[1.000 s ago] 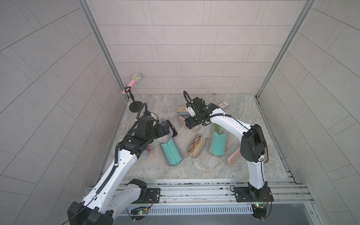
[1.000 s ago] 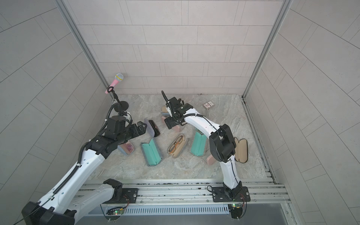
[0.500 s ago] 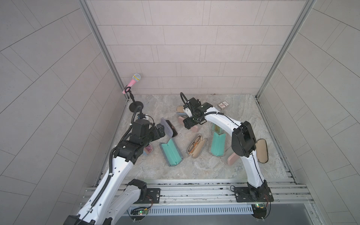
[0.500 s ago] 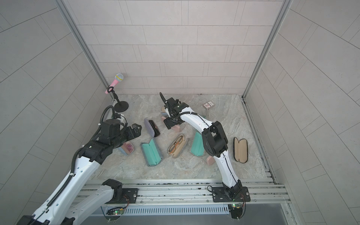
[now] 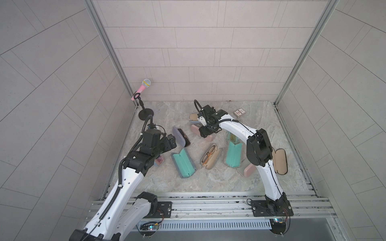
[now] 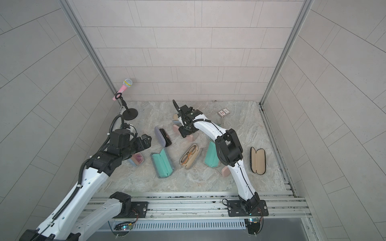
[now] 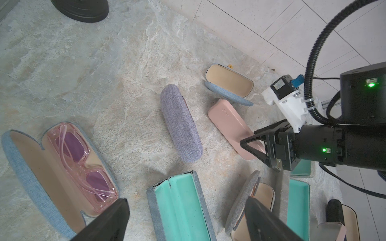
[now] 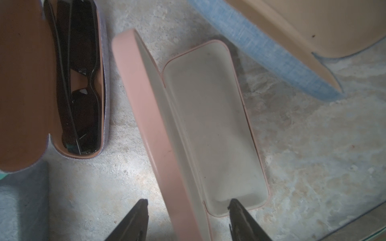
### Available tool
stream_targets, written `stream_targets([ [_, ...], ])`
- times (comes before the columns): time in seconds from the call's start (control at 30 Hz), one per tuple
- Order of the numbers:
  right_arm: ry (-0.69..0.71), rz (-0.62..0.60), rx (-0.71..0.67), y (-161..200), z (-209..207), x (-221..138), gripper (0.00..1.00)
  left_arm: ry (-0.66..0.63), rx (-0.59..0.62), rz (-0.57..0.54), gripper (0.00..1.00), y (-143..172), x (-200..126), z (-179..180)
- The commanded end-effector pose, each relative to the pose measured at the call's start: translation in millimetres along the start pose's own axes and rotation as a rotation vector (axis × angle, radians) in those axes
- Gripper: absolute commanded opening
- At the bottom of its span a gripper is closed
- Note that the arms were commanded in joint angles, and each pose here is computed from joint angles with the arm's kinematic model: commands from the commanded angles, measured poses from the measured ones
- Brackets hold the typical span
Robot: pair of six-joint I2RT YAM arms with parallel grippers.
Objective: Close the glasses case
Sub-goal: Adjust the glasses case at the center of the board.
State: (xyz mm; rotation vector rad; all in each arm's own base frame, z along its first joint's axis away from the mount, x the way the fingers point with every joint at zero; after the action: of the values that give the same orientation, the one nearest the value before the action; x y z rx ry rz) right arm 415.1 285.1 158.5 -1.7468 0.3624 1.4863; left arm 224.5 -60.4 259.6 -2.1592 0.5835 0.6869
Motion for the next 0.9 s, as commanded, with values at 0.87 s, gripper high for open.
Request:
stream_targets([
  [0.87, -0.094, -0.005, 0.176, -6.7, -0.3, 9.4, 0.25, 0.013, -0.005, 0.027, 0.93, -0.7, 9.6, -3.7],
])
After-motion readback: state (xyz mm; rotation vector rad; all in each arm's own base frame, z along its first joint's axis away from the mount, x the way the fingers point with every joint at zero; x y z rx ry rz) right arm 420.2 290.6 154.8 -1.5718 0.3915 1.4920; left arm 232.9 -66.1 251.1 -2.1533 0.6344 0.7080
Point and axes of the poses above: each gripper's point midway between its finger pads, its own x axis out along the fingers, its own z axis along the line the jaws close on, y = z × x, the point moved 7 cm from there along -x, back along the fingers, and after that the axes turned 13 degrees about -x, right-handed, at the moved point
